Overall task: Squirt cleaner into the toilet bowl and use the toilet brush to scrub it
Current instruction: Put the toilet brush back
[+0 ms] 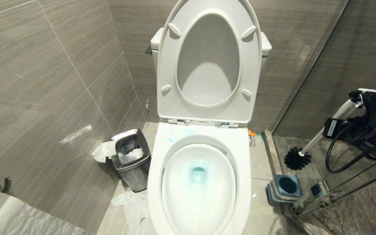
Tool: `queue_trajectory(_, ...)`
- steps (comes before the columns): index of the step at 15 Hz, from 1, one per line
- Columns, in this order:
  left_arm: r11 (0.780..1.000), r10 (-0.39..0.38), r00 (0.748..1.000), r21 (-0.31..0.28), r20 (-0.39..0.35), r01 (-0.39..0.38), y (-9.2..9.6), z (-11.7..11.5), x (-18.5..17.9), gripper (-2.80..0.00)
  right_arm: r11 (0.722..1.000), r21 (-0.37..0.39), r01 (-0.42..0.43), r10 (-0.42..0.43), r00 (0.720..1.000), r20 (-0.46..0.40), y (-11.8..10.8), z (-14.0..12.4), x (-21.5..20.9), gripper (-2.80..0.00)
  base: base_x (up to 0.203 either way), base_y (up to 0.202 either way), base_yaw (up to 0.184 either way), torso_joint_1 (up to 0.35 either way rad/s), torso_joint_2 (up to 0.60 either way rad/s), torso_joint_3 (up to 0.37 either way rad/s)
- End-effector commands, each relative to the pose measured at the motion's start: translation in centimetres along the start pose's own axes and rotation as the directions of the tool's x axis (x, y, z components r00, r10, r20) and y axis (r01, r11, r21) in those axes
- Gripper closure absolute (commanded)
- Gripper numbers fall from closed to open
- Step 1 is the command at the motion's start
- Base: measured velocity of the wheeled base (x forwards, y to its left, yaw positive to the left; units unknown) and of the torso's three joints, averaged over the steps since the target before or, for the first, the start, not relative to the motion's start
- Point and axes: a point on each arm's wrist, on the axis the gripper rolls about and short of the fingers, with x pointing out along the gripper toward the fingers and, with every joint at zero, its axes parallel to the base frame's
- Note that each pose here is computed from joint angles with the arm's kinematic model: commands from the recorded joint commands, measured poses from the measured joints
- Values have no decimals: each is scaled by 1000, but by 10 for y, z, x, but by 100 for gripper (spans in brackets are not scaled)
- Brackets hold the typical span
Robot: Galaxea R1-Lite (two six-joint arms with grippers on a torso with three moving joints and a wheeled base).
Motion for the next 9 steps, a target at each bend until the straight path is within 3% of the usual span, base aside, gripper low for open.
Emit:
queue_trajectory(1, 1000, 0, 1000, 0, -3, 0, 0, 0, 0, 0, 1000, 7, 23, -23, 998, -51, -14, -26, 26, 0, 0, 0, 0, 0, 0, 0)
queue_trajectory(9, 1000, 1, 1000, 0, -3, -1, 0, 0, 0, 0, 999, 29, 33, -30, 993, -116, -40, -100, 82, 0, 0, 0, 0, 0, 0, 0)
